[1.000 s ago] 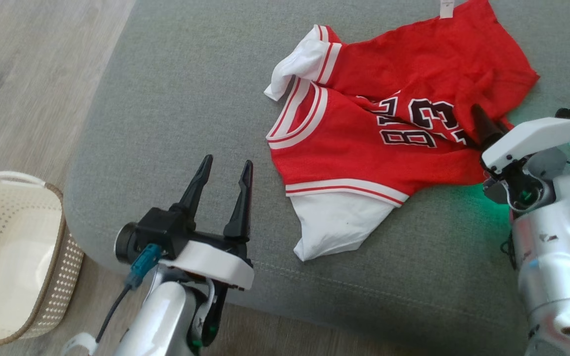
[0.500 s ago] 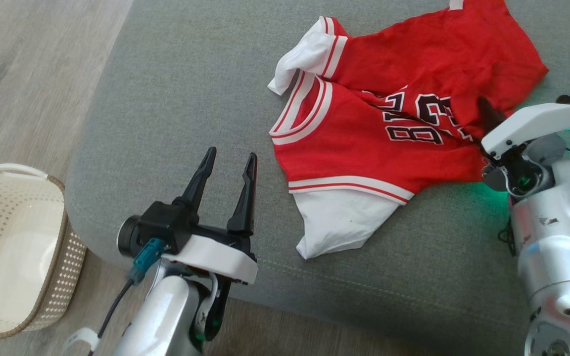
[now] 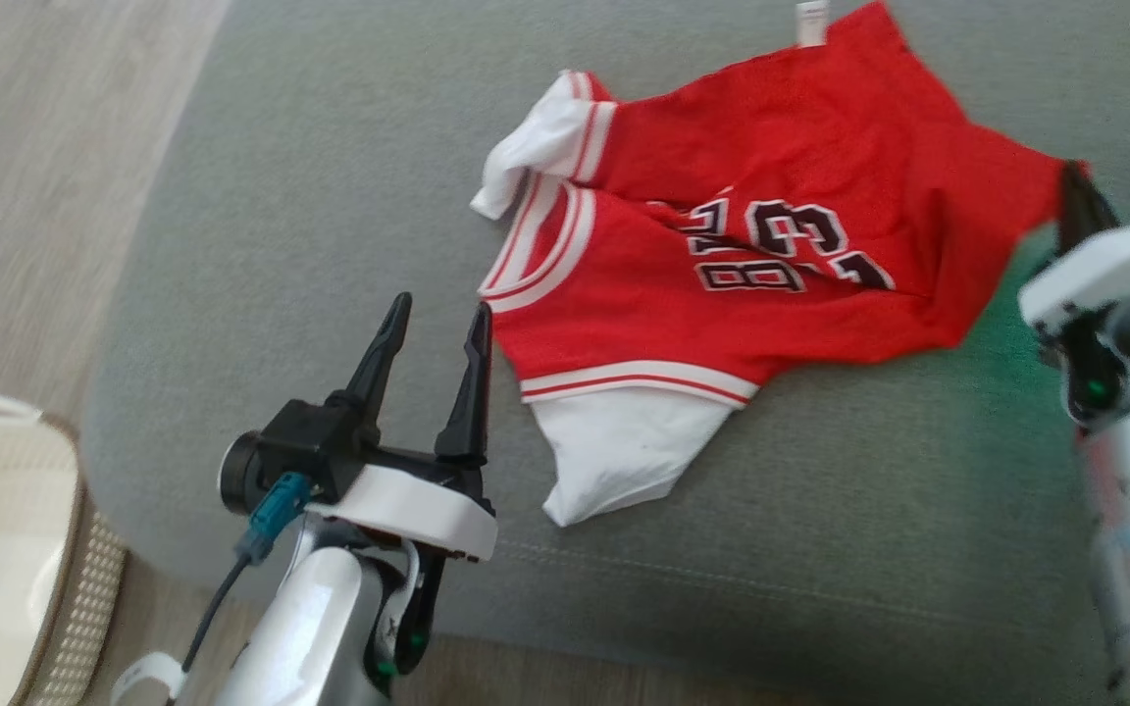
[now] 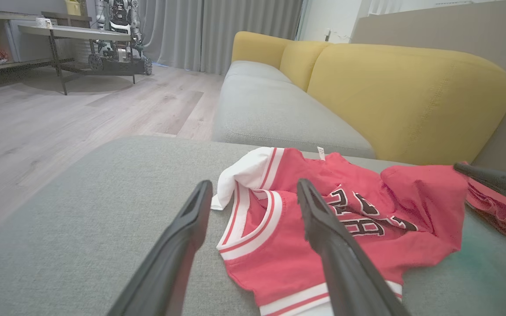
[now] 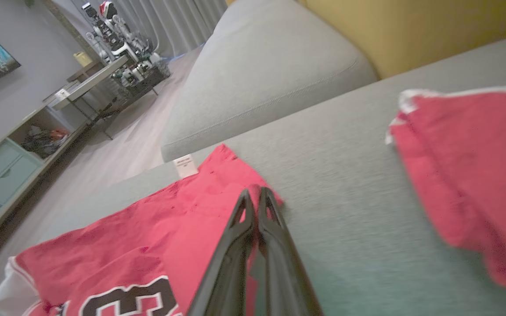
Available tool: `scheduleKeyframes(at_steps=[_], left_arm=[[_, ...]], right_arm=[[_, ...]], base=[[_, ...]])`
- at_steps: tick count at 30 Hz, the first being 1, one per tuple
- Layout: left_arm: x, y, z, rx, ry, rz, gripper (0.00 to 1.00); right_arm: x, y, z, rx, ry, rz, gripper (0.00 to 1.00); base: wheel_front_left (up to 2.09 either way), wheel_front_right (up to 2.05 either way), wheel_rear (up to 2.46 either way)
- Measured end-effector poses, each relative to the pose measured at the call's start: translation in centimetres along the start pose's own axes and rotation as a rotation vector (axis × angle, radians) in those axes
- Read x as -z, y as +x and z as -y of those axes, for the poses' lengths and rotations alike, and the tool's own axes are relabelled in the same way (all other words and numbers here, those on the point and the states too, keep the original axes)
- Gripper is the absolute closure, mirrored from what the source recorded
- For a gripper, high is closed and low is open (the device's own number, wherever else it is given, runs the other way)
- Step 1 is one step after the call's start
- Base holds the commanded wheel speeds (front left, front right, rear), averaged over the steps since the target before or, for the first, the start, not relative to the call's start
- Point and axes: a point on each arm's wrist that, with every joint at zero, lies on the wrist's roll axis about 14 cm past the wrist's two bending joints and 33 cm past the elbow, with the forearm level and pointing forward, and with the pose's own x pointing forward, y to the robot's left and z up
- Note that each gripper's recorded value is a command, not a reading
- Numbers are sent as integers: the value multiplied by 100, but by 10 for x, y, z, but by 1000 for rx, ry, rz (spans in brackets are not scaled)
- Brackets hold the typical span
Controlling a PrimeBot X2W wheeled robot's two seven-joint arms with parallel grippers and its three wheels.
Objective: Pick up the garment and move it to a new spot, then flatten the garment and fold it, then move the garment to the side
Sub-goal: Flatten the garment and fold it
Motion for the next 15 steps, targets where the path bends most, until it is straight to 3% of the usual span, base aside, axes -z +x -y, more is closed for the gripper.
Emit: scheduleKeyframes(at_steps=[8,15], left_arm=[[-2,4,19,68,-17,9,0],[22,-4,31,127,-55,-68,0]], right_arm=[[-36,-44,65,150,-147,127,100],[-27,-64,83,228,-235,125,100]], base=[[0,0,0],[0,0,0]])
